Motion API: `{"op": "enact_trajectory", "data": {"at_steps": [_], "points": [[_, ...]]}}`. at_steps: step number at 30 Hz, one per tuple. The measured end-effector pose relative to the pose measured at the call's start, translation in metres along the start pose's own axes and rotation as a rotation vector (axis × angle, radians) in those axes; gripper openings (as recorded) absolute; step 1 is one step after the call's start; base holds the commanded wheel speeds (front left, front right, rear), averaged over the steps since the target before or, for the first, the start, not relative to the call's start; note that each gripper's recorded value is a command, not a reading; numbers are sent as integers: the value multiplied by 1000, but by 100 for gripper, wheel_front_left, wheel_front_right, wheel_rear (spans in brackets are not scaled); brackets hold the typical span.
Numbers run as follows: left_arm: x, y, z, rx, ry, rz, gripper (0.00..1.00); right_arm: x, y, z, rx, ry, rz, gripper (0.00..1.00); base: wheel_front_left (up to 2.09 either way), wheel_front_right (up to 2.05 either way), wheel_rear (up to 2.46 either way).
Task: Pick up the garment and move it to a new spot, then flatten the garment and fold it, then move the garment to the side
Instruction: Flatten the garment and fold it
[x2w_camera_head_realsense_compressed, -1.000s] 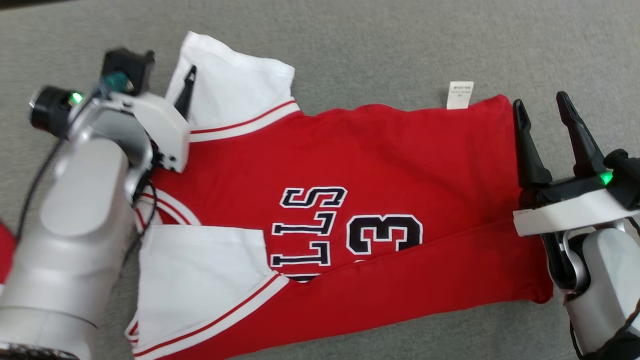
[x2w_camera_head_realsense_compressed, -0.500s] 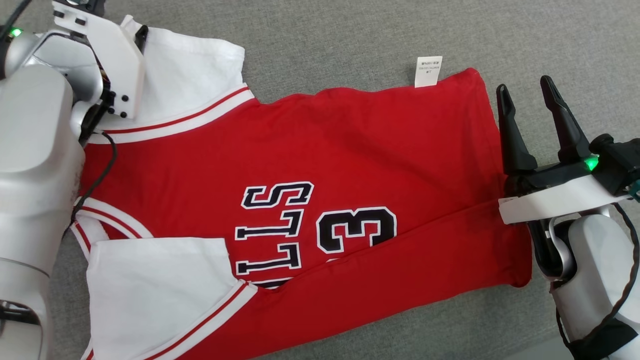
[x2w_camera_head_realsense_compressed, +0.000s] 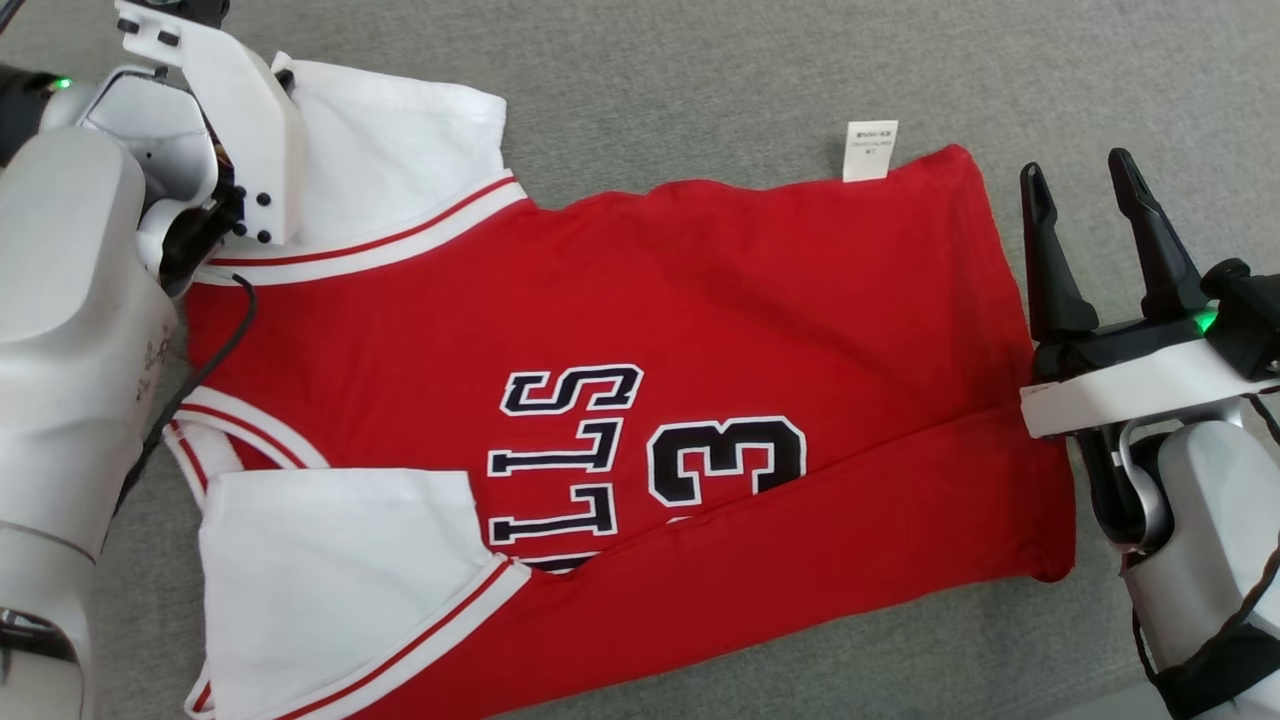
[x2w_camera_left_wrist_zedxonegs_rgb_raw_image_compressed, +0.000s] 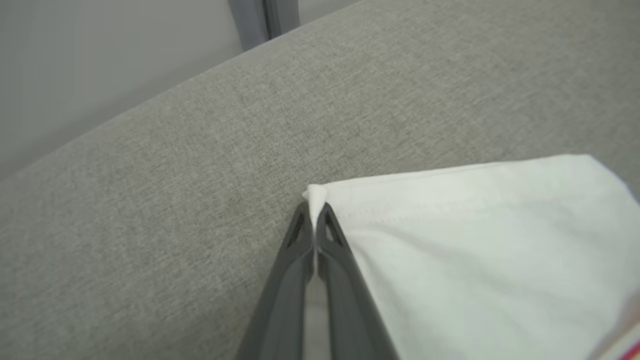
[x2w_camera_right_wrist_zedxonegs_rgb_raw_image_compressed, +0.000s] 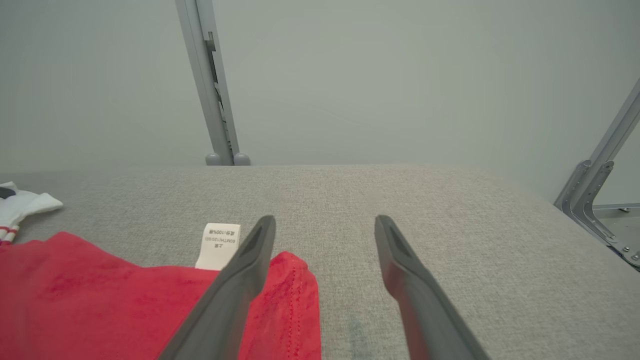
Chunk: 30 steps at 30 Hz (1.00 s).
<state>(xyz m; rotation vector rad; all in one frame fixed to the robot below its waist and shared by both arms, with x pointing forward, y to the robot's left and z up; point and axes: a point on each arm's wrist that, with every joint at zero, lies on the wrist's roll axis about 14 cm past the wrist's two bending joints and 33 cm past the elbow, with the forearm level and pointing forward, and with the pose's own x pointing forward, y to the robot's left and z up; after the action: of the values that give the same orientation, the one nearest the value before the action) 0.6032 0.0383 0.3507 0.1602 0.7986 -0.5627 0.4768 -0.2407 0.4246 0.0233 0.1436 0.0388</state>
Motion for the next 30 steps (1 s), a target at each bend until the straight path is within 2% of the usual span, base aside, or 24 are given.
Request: {"op": "enact_trajectory", "data": {"at_steps": [5,6,9,14,24,30], "points": [[-20,4,9,-71,-113,-1,0,6,2,3,-8,1,17,100,0,0,0],[-32,1,25,-80,-203,-9,0,8,1,-2,-11,27,22,100,0,0,0],[-49,-10,36,-78,-304,-28,0,15,4,-8,-10,81,42,100,0,0,0],[-73,-11,32,-74,-367,-24,0,25,12,-21,7,182,72,100,0,0,0],[-119,-9,11,-67,-405,1,0,36,21,-54,-89,435,142,100,0,0,0],[-124,-7,3,-75,-397,10,0,38,19,-61,-103,486,143,100,0,0,0]]}}
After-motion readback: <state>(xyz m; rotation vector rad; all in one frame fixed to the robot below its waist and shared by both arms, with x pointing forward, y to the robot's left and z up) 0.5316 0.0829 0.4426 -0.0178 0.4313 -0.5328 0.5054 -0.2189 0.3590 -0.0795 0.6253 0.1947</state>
